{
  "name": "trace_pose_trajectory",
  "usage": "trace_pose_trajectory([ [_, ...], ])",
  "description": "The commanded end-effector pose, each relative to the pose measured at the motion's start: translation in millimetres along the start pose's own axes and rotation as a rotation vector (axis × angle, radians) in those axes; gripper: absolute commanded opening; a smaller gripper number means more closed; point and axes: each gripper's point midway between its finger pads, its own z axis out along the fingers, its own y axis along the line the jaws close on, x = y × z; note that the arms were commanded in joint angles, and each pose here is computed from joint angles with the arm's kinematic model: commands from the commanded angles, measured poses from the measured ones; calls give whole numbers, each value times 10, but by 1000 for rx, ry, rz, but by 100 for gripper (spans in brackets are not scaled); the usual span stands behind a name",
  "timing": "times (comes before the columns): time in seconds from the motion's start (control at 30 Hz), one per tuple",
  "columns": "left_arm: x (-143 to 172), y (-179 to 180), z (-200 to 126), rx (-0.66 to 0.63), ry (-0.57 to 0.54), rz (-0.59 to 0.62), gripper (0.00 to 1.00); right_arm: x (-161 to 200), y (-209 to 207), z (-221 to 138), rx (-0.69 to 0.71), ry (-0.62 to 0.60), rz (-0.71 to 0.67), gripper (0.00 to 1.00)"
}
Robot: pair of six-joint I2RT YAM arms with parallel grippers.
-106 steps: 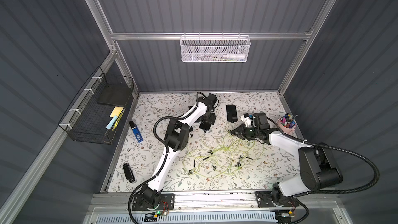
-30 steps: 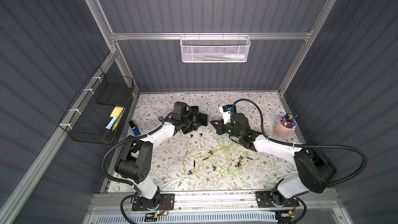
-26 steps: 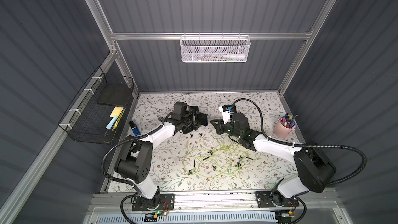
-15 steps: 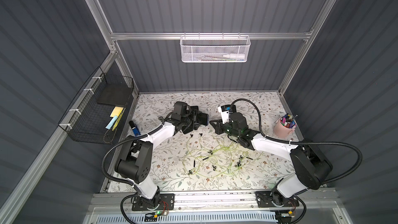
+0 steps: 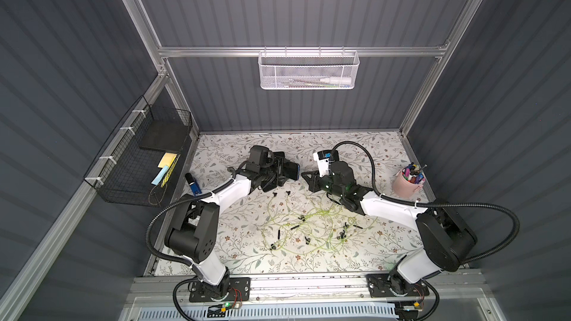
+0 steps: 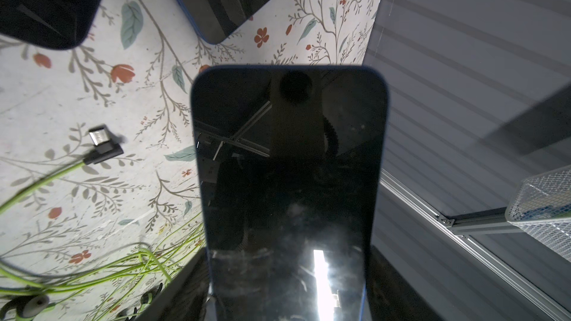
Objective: Plug wired earphones into phones
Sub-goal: Insert the wired earphone into the phone.
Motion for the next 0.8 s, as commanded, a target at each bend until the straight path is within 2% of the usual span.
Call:
trace_pose_trajectory([
  [0.0,175,-183,-102,65,39,63,0,-139,47,19,-1,-36,-8,0],
  [0.77,280,-201,-68,77,57,109,0,-181,-15,48,41,-38,-9,0],
])
